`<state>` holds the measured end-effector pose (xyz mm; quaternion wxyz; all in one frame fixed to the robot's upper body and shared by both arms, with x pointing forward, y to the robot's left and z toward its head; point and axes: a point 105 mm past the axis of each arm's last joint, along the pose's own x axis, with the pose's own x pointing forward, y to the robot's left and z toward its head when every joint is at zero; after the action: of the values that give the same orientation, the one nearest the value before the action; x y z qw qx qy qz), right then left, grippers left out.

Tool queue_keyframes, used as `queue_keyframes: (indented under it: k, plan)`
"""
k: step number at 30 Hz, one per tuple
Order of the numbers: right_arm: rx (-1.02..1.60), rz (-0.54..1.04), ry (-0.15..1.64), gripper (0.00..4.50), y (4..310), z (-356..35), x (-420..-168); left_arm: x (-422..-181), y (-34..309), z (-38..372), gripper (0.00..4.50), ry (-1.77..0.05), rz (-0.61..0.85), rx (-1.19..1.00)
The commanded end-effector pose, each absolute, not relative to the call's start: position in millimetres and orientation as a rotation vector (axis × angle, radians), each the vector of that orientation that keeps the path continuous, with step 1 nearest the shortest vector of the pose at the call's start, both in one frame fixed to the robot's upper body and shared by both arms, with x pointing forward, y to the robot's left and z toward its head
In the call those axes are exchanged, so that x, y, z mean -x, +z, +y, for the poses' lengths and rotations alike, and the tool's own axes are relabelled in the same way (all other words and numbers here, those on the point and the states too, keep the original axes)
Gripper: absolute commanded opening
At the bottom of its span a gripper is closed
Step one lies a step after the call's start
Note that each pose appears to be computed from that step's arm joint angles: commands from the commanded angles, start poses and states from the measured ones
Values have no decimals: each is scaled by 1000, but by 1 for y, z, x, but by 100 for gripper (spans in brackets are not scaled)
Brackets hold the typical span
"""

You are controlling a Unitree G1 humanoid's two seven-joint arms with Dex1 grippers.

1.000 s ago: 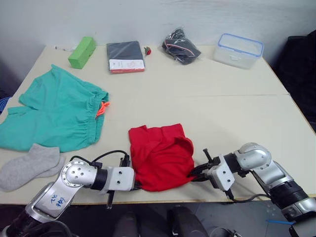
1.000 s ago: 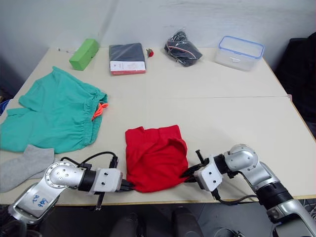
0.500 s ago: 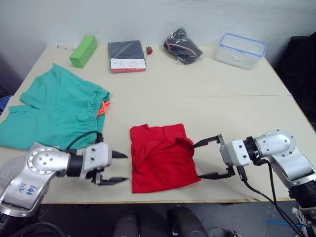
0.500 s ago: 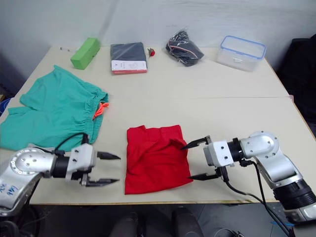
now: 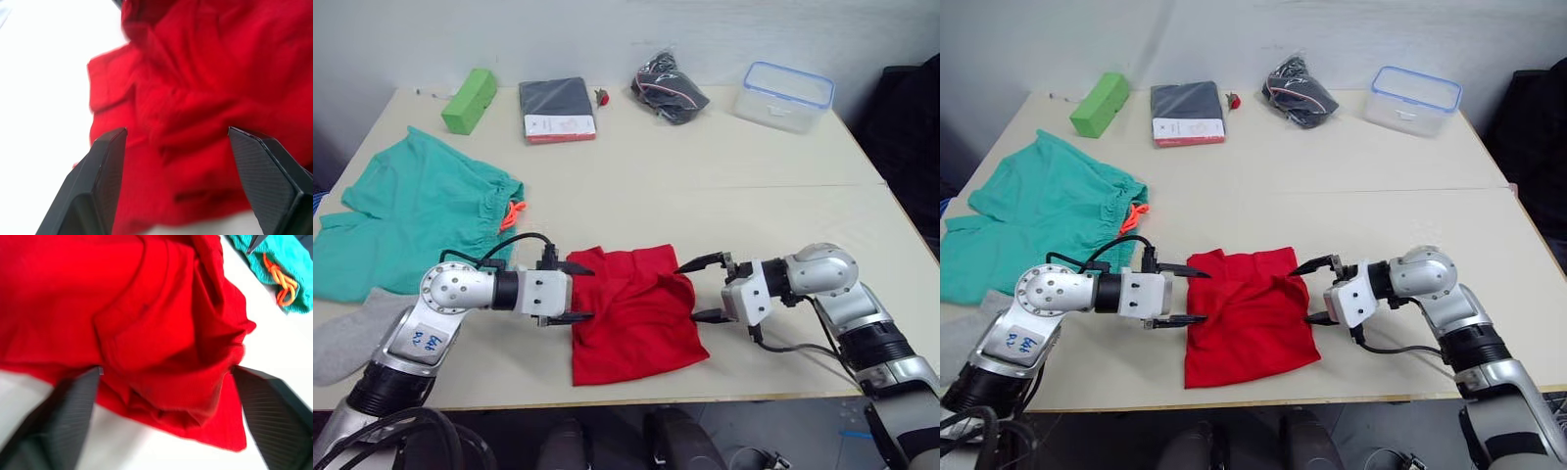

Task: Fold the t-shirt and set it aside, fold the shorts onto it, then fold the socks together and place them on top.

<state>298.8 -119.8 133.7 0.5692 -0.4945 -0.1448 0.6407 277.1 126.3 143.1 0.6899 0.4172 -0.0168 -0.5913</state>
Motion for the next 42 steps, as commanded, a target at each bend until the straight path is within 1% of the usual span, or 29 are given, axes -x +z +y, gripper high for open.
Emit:
queue_keyframes:
  k: [1,2,3,7,8,9,11,15,17,18,21,23,24,25,27,30,32,33,39,42]
  plan:
    - [1132,-397,1513,281,144,-116,-296,-270,142,126,222,-1359,-45,-930]
    - [1119,-395,1519,253,144,-115,-295,-270,141,126,195,-1361,-43,-928]
    - [1108,-394,1526,211,145,-115,-294,-270,140,126,157,-1361,-38,-923]
    - [1059,-382,1536,68,149,-112,-296,-271,139,128,26,-1353,-23,-893]
    - [1039,-375,1536,34,150,-111,-297,-272,139,129,0,-1347,-18,-876]
    - [1018,-365,1538,4,151,-110,-298,-272,139,129,0,-1342,-15,-858]
    - [954,-330,1540,4,153,-108,-302,-276,141,131,0,-1317,2,-789]
    - [719,-192,1518,4,159,-99,-316,-293,150,136,0,-1223,56,-537]
    - [666,-157,1498,4,161,-96,-323,-296,151,138,0,-1207,62,-521]
    - [666,-150,1499,4,160,-95,-323,-294,149,138,0,-1221,69,-541]
    - [712,-145,1555,4,154,-96,-314,-279,142,139,0,-1301,106,-634]
    - [728,-145,1577,0,150,-98,-308,-273,140,141,38,-1335,108,-712]
    - [730,-146,1575,0,150,-99,-307,-269,140,141,60,-1370,90,-786]
    - [730,-146,1572,0,149,-99,-306,-265,140,141,90,-1395,78,-837]
    - [737,-148,1558,0,148,-100,-307,-258,142,137,153,-1451,8,-968]
    - [741,-147,1551,0,147,-101,-307,-248,142,131,249,-1513,-62,-1067]
    - [742,-147,1549,0,146,-101,-307,-242,139,127,314,-1562,-72,-1095]
    - [742,-148,1547,0,146,-100,-306,-239,136,128,345,-1585,-53,-1100]
    - [746,-153,1538,0,147,-100,-304,-241,128,132,345,-1590,-18,-1122]
    - [749,-152,1535,0,147,-101,-304,-244,131,131,345,-1563,-35,-1114]
